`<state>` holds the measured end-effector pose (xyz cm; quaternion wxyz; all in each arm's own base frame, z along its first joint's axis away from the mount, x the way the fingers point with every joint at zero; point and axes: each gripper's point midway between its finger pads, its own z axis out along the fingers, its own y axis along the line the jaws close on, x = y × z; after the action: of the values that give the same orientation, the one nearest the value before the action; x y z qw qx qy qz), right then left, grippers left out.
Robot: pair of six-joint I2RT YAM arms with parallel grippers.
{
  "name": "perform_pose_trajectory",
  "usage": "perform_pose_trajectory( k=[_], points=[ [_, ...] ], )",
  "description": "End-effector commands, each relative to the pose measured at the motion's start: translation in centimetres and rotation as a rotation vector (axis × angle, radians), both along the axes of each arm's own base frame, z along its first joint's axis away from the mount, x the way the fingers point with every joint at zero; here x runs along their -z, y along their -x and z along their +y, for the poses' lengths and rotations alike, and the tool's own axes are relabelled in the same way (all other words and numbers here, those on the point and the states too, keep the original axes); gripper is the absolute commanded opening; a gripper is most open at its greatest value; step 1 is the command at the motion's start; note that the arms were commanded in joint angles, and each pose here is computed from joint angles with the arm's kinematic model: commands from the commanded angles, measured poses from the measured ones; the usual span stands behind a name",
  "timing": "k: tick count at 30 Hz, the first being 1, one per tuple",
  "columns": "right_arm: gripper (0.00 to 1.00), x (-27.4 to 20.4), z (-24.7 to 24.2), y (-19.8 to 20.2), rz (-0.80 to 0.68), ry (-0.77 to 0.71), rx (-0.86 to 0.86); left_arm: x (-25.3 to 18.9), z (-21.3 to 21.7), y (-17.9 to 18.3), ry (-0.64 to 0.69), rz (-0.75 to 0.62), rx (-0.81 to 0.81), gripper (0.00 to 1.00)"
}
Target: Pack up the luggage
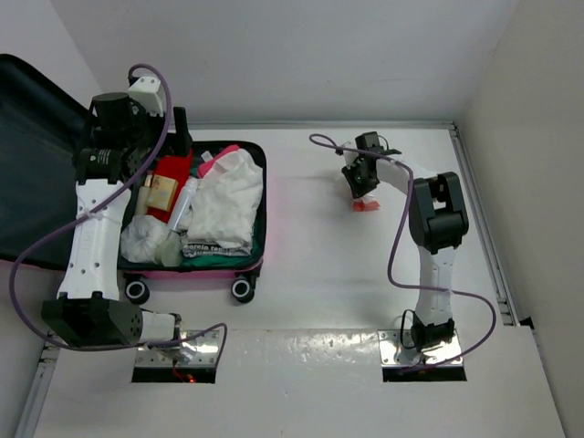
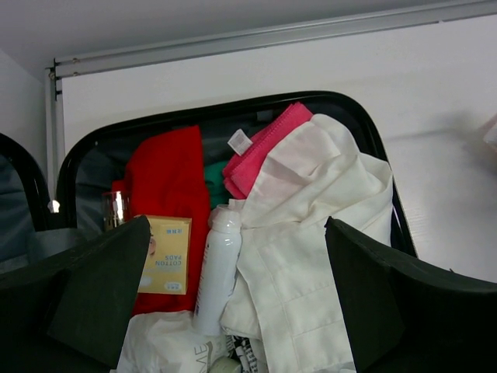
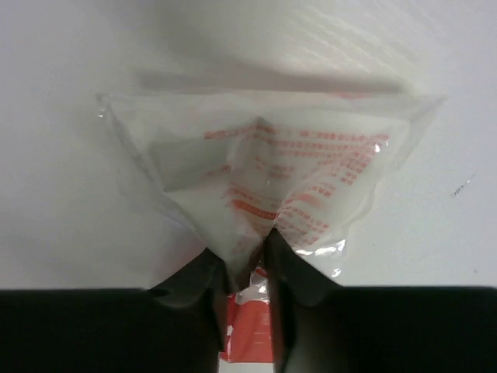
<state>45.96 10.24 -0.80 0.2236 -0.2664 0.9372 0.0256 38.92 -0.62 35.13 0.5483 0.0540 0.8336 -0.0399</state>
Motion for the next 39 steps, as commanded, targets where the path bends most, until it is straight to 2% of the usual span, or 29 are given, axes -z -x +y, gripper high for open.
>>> perform_pose_trajectory(
  k=[1, 4, 6, 7, 9, 11, 12, 13, 16, 17, 19, 20, 22, 23, 24, 26, 28, 29, 30, 34, 36, 37, 39],
  points=[
    [0.16, 0.8, 0.6, -0.1, 0.003, 0.010, -0.044, -0.8, 0.7, 0.7, 0.002, -0.028, -0.025, 0.99],
    [0.00, -1.6, 1.7, -0.3, -0.035, -0.034, -0.057, -0.8, 1.0, 0.7, 0.002, -0.028, -0.035, 0.99],
    [0.00, -4.1, 3.7, 0.0, -0.052, -0.108, -0.062, -0.3, 1.5, 0.6, 0.003, -0.009, -0.047, 0.99],
    [0.00, -8.3, 5.2, -1.0, -0.126, -0.177, -0.062, -0.3, 1.4, 0.7, 0.020, -0.007, -0.054, 0.99],
    [0.00, -11.2, 7.4, -1.0, -0.156, -0.266, -0.073, -1.3, 2.3, 0.7, 0.047, -0.028, -0.086, 0.99],
    [0.00, -17.8, 12.2, -1.2, -0.296, -0.373, -0.176, -1.0, 3.7, 0.6, 0.125, -0.015, -0.123, 0.99],
    [0.00, -19.1, 14.6, -0.3, -0.321, -0.399, -0.231, -1.0, 3.4, 0.4, 0.177, -0.014, -0.085, 0.99],
    [0.00, -22.1, 17.4, 0.1, -0.408, -0.439, -0.305, -0.7, 4.6, 0.3, 0.212, -0.003, -0.110, 0.99],
    [0.00, -27.0, 23.3, 2.3, -0.540, -0.509, -0.479, -0.5, 5.6, 0.0, 0.295, 0.002, -0.119, 0.99],
    [0.00, -26.6, 26.7, 4.4, -0.531, -0.524, -0.559, -0.5, 5.8, 0.1, 0.299, 0.001, -0.119, 0.99],
    [0.01, -28.2, 29.5, 4.8, -0.609, -0.538, -0.628, -0.8, 6.2, 0.0, 0.309, -0.010, -0.127, 0.99],
    [0.01, -27.2, 32.8, 5.6, -0.610, -0.555, -0.678, -1.5, 6.2, 0.3, 0.309, -0.032, -0.117, 0.99],
    [0.06, -29.5, 35.3, 5.5, -0.665, -0.592, -0.694, -2.1, 6.0, 0.5, 0.304, -0.058, -0.103, 0.99],
    [0.08, -25.6, 38.2, 6.1, -0.594, -0.596, -0.713, -2.7, 5.9, 0.7, 0.298, -0.078, -0.099, 0.99],
    [0.14, -28.2, 39.5, 5.7, -0.652, -0.632, -0.716, -3.3, 5.5, 1.3, 0.274, -0.103, -0.074, 0.99],
    [0.22, -25.0, 42.6, 5.8, -0.618, -0.641, -0.724, -4.5, 5.0, 1.8, 0.244, -0.143, -0.051, 1.00],
    [0.32, -23.6, 44.1, 5.9, -0.619, -0.635, -0.722, -5.8, 4.6, 2.4, 0.179, -0.190, -0.052, 1.00],
    [0.41, -22.3, 44.2, 5.8, -0.610, -0.611, -0.717, -6.2, 4.8, 2.7, 0.157, -0.204, -0.066, 1.00],
    [0.53, -21.2, 44.5, 6.1, -0.602, -0.594, -0.721, -7.3, 4.9, 3.3, 0.130, -0.235, -0.082, 1.00],
    [0.68, -19.8, 44.7, 6.6, -0.588, -0.594, -0.718, -10.1, 5.9, 4.0, 0.071, -0.306, -0.136, 1.00],
    [0.72, -22.0, 44.3, 6.7, -0.593, -0.628, -0.690, -12.0, 6.0, 4.9, 0.052, -0.354, -0.165, 1.00],
    [0.76, -22.6, 44.2, 6.9, -0.588, -0.640, -0.683, -12.6, 7.2, 5.2, 0.033, -0.371, -0.234, 1.00],
    [0.78, -27.8, 42.9, 7.5, -0.603, -0.744, -0.626, -14.8, 8.5, 6.4, -0.039, -0.420, -0.312, 1.00]
  ],
)
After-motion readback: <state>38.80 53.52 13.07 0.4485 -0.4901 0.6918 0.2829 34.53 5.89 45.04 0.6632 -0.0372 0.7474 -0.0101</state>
